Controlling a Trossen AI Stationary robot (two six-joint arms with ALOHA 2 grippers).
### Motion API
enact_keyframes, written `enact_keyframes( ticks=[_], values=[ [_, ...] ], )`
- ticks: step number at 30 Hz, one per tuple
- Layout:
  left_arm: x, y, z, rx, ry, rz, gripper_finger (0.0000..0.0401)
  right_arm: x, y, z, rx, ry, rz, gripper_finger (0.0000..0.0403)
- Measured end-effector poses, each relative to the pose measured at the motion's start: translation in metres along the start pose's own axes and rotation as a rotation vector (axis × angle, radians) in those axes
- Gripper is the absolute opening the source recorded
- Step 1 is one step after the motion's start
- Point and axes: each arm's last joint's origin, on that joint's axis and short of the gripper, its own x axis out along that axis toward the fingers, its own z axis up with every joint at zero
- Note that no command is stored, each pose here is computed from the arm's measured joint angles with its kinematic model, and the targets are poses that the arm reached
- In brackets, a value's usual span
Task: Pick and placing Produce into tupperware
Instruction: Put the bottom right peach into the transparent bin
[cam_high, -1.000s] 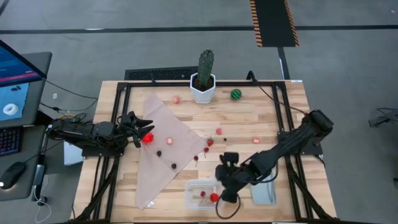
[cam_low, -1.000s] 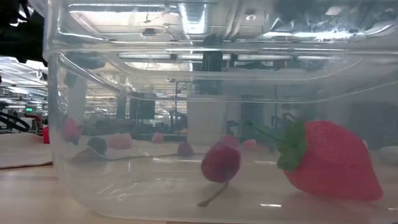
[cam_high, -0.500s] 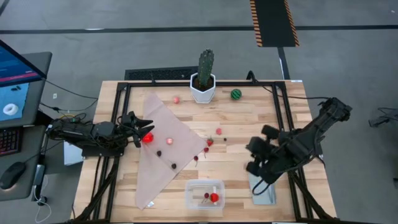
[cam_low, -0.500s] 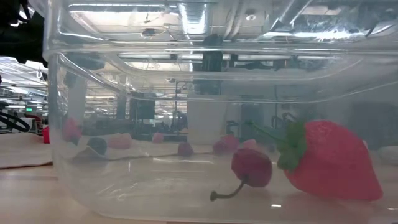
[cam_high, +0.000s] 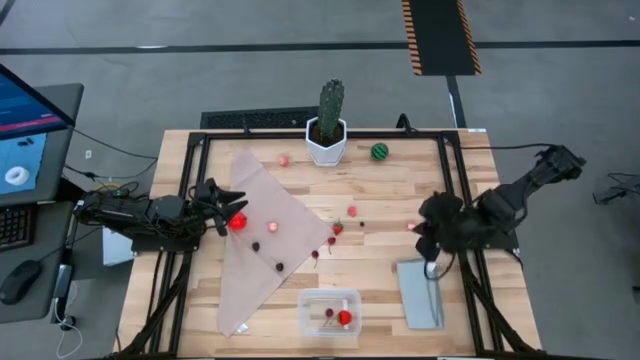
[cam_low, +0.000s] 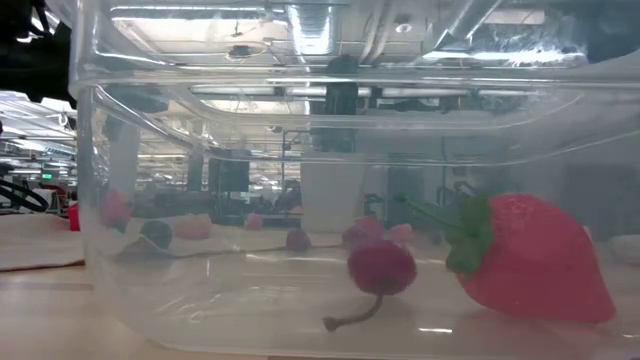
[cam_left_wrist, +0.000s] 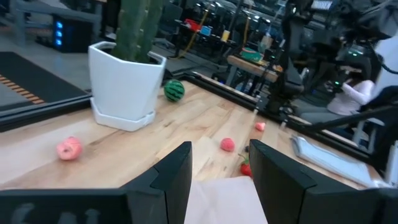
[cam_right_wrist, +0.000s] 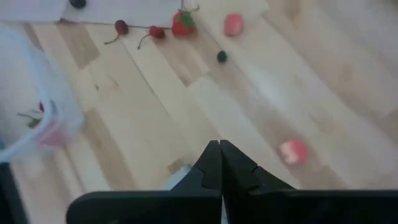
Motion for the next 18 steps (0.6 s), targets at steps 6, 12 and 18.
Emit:
enact_keyframes(
  ticks=[6,12,18],
  values=[
    [0.0,0.001,0.0,0.005,-0.014,0.034,0.0149,0.01,-0.049,-0.003,0.313,0.081,-0.049,0.0044],
    [0.0,0.001,0.001,0.004,-0.018,0.039,0.0149,0.022,-0.069,0.0,0.451,0.12,-0.149,0.0084],
    [0.0,0.001,0.001,0.005,-0.018,0.039,0.0149,0.043,-0.064,0.011,0.416,0.182,-0.191,0.0158]
  ],
)
